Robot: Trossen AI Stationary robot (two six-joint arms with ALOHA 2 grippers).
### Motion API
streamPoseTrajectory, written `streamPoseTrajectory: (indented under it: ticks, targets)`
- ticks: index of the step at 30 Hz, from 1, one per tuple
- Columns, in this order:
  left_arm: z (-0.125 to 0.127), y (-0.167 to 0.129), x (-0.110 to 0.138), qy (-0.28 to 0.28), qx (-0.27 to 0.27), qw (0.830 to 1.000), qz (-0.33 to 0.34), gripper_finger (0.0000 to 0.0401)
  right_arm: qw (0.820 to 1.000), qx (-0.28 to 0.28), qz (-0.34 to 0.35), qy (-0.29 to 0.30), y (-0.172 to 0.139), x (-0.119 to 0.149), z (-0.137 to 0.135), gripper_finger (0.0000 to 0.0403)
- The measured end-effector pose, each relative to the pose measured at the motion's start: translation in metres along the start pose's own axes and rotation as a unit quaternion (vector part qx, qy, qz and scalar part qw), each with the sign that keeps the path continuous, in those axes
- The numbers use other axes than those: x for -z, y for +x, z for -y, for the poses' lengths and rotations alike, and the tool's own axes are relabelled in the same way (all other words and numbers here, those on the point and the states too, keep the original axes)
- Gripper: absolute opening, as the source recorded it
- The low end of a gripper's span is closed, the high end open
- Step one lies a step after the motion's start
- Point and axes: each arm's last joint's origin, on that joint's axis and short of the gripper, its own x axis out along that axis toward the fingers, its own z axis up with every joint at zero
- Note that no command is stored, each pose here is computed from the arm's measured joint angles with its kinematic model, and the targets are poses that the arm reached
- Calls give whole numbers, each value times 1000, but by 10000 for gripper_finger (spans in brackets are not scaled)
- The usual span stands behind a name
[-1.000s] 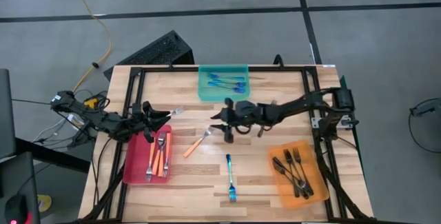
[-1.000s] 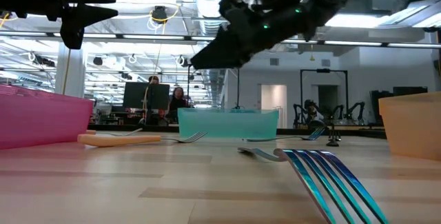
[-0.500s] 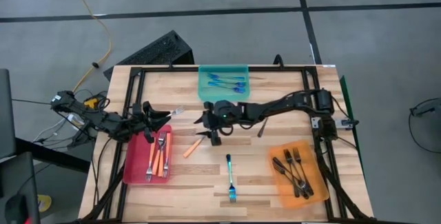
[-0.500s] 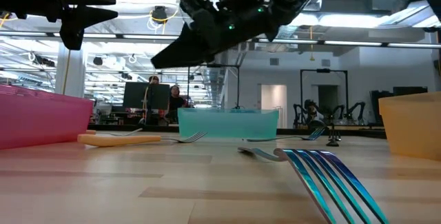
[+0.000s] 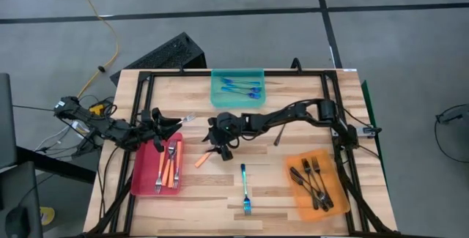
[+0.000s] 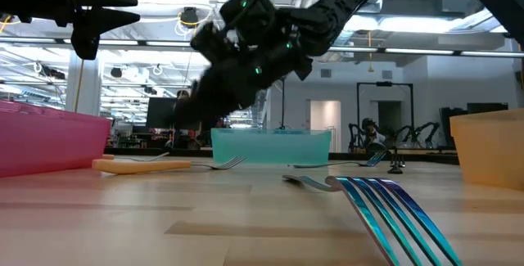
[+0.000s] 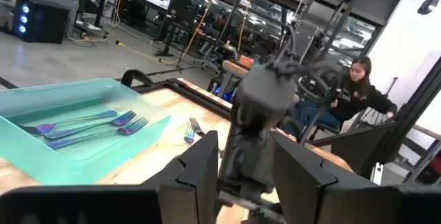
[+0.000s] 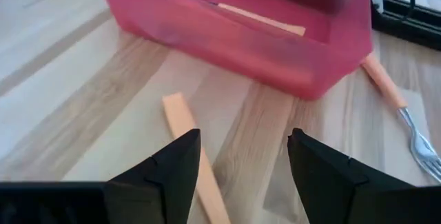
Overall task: Sort silverware by color (type)
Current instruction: Put the orange fork into the red bin
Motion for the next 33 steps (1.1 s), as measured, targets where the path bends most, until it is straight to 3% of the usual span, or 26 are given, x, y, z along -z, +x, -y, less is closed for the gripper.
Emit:
streamPoseTrajectory:
  ticks: [7, 13, 24, 33]
  targets:
    - [0, 0, 0, -5, -1, 1000, -1, 112, 998, -21, -57, 3, 0, 13, -4, 240]
    - [0, 0, 0, -8, -1, 1000, -2, 112, 998, -16, -62, -5, -1, 16, 0, 239]
    - [0, 0, 1, -18, -2, 1000, -5, 112, 995, -22, -98, 18, 19, 47, -5, 217]
    - [-1, 0, 2, -20, -2, 1000, -10, 112, 988, -5, -131, 77, 16, 54, 1, 155]
